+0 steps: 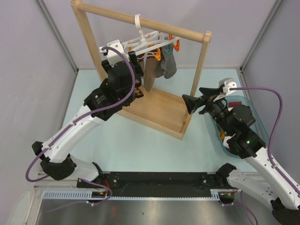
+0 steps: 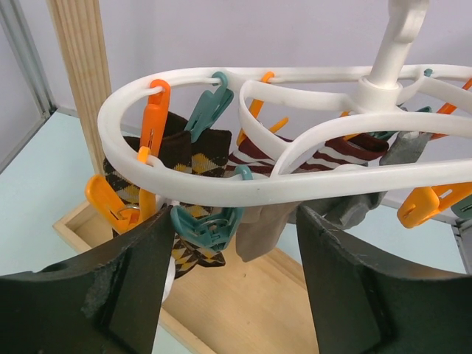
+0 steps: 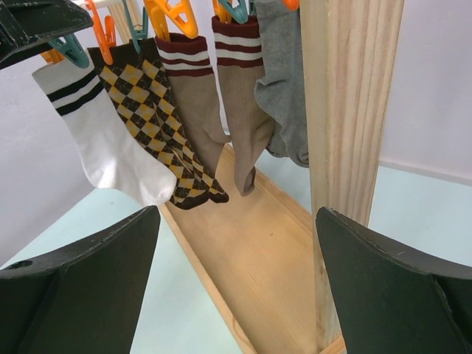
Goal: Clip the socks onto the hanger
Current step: Open the clamp at the hanger.
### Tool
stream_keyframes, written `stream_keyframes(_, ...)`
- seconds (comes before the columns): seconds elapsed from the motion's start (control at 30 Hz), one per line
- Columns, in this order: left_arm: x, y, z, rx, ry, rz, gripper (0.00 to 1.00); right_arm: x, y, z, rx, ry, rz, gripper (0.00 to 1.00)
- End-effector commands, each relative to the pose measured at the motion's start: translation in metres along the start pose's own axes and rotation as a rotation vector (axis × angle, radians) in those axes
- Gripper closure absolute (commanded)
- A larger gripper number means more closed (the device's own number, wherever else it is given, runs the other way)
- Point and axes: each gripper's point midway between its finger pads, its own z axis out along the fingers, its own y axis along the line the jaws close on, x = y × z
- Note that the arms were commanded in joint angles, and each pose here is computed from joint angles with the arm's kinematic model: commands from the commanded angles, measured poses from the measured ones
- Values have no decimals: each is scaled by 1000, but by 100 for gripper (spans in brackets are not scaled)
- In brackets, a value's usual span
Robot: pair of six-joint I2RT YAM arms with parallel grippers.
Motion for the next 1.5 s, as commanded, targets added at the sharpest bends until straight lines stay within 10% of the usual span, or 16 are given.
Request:
stream_keyframes(0.0,-4,-1,3,18,2,-30,30,0,2,1,-15,-5,14,8)
stream_keyframes(1.47,-16,2,-1,196,17,12,75,7,5,-8,-62,27,2,8)
